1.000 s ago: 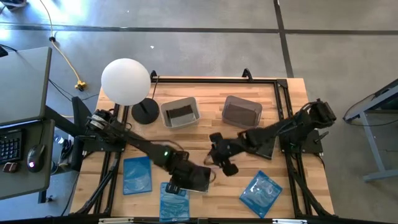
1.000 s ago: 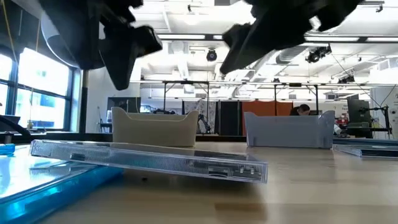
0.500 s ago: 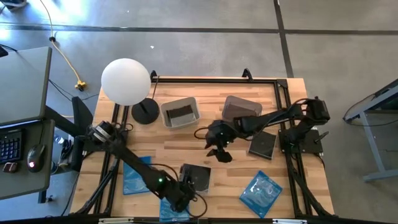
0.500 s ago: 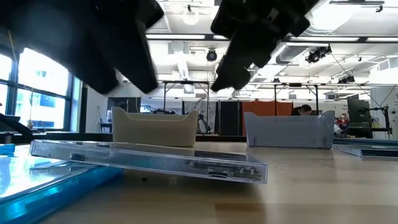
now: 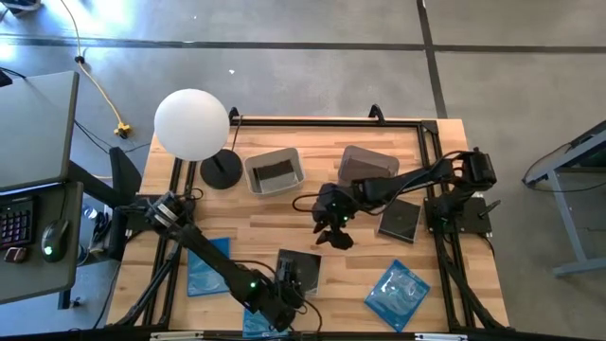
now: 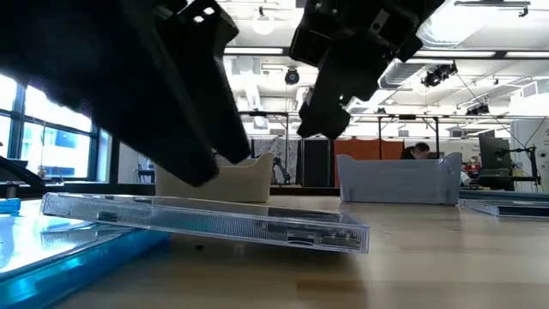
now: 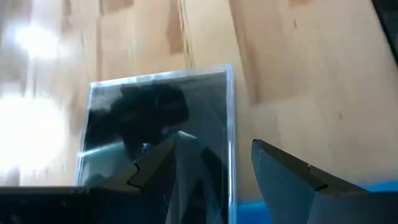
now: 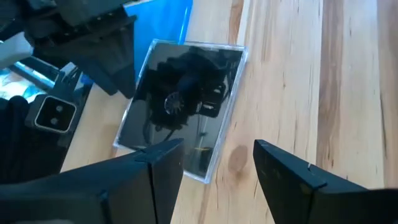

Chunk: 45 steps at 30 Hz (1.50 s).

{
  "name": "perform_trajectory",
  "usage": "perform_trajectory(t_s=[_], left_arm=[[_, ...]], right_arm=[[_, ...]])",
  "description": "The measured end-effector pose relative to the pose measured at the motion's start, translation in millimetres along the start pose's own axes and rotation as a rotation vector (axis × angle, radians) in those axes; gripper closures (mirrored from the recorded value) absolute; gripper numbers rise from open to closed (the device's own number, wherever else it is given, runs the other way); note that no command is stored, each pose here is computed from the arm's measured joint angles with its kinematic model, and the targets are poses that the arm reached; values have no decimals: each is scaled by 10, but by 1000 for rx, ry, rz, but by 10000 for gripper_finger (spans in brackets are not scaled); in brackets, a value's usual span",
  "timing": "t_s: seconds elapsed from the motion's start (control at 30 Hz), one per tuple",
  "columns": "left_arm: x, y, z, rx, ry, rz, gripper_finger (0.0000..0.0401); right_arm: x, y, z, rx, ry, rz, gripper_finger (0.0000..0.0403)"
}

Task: Pick & place jewel cases by type
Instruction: Put the bottom black CD case into the gray bin

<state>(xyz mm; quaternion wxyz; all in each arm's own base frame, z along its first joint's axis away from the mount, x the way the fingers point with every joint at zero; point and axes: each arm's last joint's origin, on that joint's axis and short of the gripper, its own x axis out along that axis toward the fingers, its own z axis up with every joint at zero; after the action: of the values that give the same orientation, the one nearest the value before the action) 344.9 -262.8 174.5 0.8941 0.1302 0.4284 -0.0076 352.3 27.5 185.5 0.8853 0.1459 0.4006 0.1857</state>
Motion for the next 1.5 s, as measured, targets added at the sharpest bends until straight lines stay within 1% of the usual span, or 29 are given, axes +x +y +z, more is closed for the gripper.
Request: perform_trajectory(t_s=[0.07, 0.13, 0.2, 0.27, 0.33, 0.4, 0.47, 0.53, 0.63, 0.77, 0.83, 1.0, 1.1, 1.2, 1.33, 1.5], left_arm=[[18, -53, 38, -6, -20, 16, 200], [-13, -51, 27, 23, 5, 67, 200], [34, -90, 70, -17, -23, 59, 200], [47, -93, 32, -18, 7, 63, 200], [105, -141, 70, -57, -21, 38, 200], [113, -152, 4, -33, 12, 62, 200], [146, -196, -13, -44, 9, 56, 200], [144, -184, -58, -39, 40, 80, 200], [140, -179, -60, -55, 40, 88, 200], [141, -154, -82, -39, 62, 111, 200], [142, -151, -96, -39, 75, 111, 200], [187, -176, -121, -39, 87, 96, 200], [196, -179, -129, -36, 90, 102, 200], [196, -173, -134, -32, 94, 111, 200], [194, -161, -154, -17, 109, 126, 200], [192, -154, -166, -12, 118, 135, 200]], right_arm=[[20, -28, -28, 16, 21, 16, 215], [60, -45, -31, 16, 24, 45, 215], [114, -76, -72, 30, 46, 44, 215], [165, -106, -86, 42, 46, 39, 215], [203, -141, -108, 51, 55, 39, 215], [220, -172, -112, 55, 52, 37, 215], [236, -206, -117, 63, 50, 34, 215], [262, -233, -137, 71, 61, 46, 215], [314, -272, -157, 79, 64, 83, 215], [358, -293, -166, 76, 58, 85, 215], [369, -304, -193, 86, 74, 83, 215], [435, -323, -189, 73, 50, 107, 215], [493, -320, -223, 86, 59, 76, 215], [564, -318, -272, 89, 80, 75, 215], [685, -311, -327, 83, 89, 92, 215], [791, -318, -354, 85, 73, 159, 215]])
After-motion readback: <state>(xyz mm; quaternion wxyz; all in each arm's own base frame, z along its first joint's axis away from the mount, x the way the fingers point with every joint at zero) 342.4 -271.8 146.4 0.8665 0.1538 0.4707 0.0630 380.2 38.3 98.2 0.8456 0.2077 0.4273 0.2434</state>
